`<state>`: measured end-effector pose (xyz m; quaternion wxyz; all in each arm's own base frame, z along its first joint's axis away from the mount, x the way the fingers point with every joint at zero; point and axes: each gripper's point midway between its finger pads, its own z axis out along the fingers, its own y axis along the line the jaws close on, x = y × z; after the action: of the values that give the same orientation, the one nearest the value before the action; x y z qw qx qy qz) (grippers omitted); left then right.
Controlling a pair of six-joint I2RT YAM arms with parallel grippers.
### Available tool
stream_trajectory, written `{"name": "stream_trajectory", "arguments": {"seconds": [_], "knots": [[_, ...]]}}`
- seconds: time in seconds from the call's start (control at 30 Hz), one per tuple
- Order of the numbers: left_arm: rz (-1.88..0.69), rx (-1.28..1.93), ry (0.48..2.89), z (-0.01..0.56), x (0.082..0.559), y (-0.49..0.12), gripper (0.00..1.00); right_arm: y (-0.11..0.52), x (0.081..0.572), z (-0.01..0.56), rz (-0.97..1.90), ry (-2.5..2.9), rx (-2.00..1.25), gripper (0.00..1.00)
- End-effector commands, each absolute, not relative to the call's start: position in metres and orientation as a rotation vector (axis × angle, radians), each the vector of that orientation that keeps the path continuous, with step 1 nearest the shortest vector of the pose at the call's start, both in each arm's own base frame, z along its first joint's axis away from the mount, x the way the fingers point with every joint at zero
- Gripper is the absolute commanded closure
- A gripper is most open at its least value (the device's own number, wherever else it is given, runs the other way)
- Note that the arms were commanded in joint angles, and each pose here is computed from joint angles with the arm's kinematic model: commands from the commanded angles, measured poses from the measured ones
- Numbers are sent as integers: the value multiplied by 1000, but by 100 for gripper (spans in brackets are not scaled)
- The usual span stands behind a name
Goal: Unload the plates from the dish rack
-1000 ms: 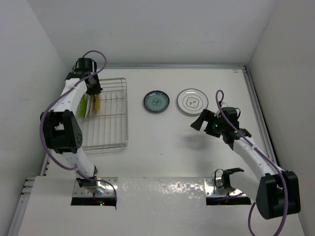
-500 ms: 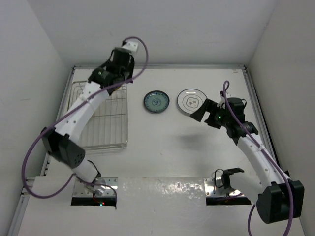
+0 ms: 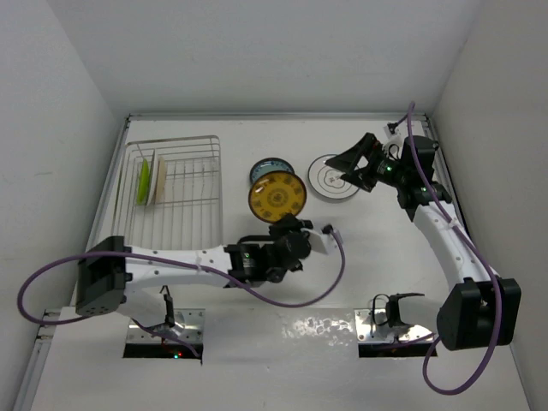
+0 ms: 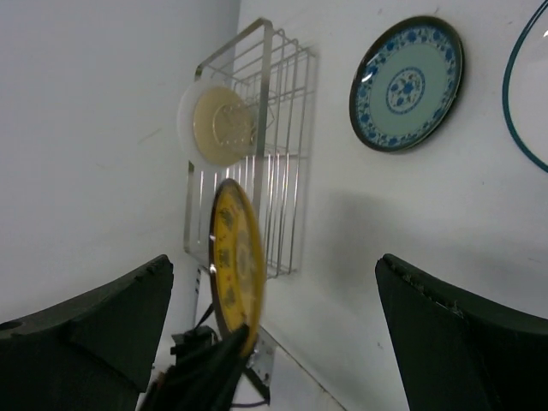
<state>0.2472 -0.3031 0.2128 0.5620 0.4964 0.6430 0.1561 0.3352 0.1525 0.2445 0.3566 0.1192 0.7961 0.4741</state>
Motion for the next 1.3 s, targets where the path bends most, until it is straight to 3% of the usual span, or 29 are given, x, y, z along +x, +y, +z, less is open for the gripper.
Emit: {"name": "stream_trajectory", "arguments": {"seconds": [0.0,0.23,0.33,0.5,0.6,0.77,0.8,0.87,0.9,1.0,1.03,1.27], "knots": [[498,1177,1409,215,237,-323,100,170,318,258,1267,2081,123,1],[471,1287,1403,190,221,-353,100,192,286,197,1217,2260,-56,10],[440,1296,1392,192,214,-357,100,212,275,179,1297,2281,-148,27],[370,1304,1392,195,206,-361,99,248,251,177,1528,2253,-324,40],[358,1307,1403,191,205,-361,89,255,261,189,1572,2148,-318,99],[340,1278,1442,190,204,-358,60,247,286,189,1523,2131,-146,100],[349,1256,1450,193,205,-355,48,245,293,188,1507,2127,-95,100],[346,1213,1472,194,206,-350,38,236,309,180,1474,2122,-3,100],[353,1190,1485,194,207,-348,29,234,315,178,1474,2123,52,100],[365,1110,1560,188,207,-334,23,220,343,162,1407,2130,193,100],[398,1061,1585,188,208,-325,10,215,358,161,1363,2117,234,100],[251,627,1800,225,203,-270,0,211,427,112,1205,2209,363,100]]}}
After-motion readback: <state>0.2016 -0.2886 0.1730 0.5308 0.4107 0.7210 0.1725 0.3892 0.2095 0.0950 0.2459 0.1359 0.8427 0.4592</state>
